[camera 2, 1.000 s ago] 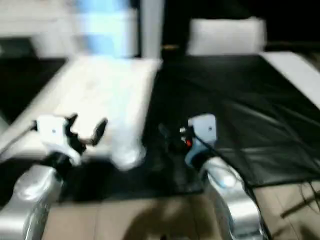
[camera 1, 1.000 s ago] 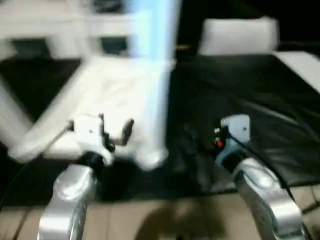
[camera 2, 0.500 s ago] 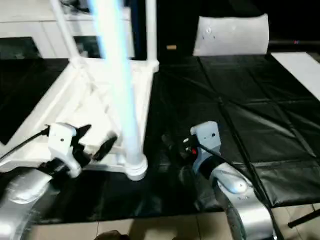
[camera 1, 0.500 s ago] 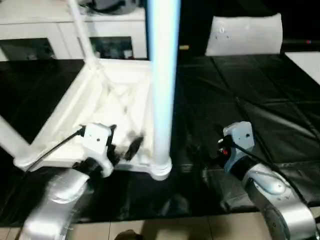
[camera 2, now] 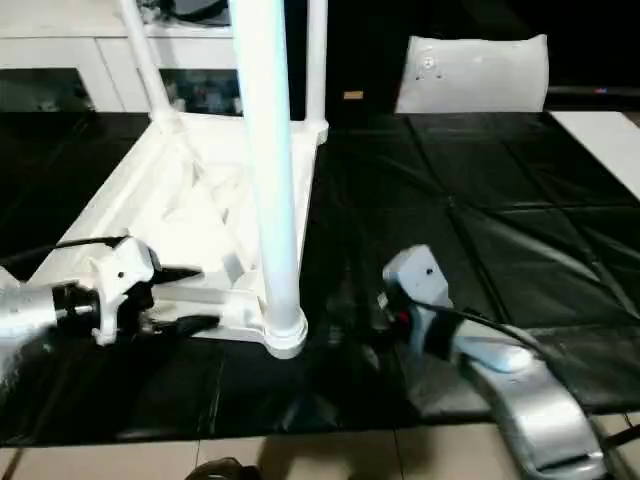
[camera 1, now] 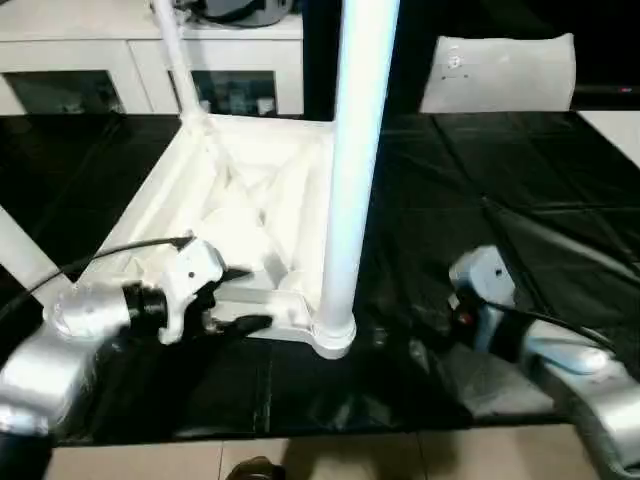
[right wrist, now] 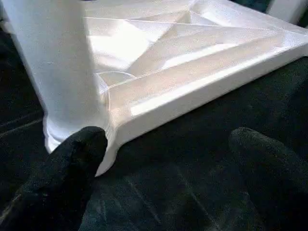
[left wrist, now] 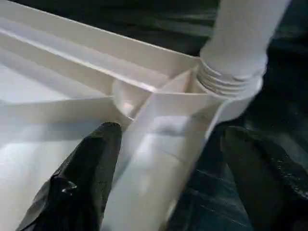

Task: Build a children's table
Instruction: Move to table, then rotate leg to tighten

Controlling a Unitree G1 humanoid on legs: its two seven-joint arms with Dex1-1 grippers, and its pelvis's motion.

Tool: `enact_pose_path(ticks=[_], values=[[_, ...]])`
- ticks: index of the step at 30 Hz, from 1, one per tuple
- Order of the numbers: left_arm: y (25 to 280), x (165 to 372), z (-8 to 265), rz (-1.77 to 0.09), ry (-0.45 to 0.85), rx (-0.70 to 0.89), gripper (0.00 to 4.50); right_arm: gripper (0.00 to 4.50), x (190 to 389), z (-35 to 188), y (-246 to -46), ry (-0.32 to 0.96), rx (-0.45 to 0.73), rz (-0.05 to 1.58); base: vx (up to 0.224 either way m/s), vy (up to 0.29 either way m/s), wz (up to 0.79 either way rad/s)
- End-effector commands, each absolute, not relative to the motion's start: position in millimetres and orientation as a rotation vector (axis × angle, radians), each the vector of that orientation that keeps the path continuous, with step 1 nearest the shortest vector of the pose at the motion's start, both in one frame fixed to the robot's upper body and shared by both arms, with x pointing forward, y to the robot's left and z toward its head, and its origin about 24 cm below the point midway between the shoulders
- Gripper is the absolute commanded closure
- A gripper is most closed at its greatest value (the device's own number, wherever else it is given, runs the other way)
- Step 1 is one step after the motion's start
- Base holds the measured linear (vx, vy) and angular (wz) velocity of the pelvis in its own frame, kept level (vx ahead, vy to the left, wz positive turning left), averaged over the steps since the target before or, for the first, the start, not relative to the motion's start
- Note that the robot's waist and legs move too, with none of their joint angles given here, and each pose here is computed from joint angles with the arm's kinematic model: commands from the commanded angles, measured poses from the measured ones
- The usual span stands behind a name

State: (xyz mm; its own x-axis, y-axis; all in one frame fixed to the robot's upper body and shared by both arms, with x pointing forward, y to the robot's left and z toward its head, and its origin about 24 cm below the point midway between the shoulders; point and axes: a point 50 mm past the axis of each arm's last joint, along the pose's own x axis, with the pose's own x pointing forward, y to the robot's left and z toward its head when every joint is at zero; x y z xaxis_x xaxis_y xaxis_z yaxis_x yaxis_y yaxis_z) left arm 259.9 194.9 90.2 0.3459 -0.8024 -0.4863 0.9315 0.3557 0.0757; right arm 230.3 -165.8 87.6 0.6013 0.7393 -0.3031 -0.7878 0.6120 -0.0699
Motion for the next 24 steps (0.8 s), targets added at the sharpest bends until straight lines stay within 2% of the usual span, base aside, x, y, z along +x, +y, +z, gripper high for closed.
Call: enact_pose_path(ticks=[1, 4, 6, 8, 11, 18, 24], values=[[193, 263, 88, -1.261, 0.443, 0.406, 1.07, 0.00, 220.6, 95, -162.4, 0.244, -0.210, 1.020, 0.000, 0.000, 0.00], [187, 269, 85, -1.330, 0.475, 0.437, 1.25, 0.00, 213.7, 96, -162.4, 0.271, -0.233, 1.099, 0.000, 0.000, 0.00], [180, 274, 81, -1.367, 0.484, 0.462, 1.55, 0.00, 211.3, 97, -162.2, 0.282, -0.247, 1.126, 0.000, 0.000, 0.00], [177, 276, 79, -1.374, 0.478, 0.475, 1.61, 0.00, 212.1, 97, -161.6, 0.279, -0.254, 1.123, 0.000, 0.000, 0.00], [173, 282, 74, -1.384, 0.474, 0.500, 1.97, 0.00, 212.8, 97, -159.6, 0.275, -0.258, 1.128, 0.000, 0.000, 0.00], [167, 298, 66, -1.394, 0.475, 0.600, 2.50, 0.00, 211.3, 95, -157.1, 0.278, -0.269, 1.142, 0.000, 0.000, 0.00], [159, 304, 63, -1.420, 0.464, 0.613, 2.95, 0.00, 209.1, 93, -156.6, 0.281, -0.266, 1.141, 0.000, 0.000, 0.00]])
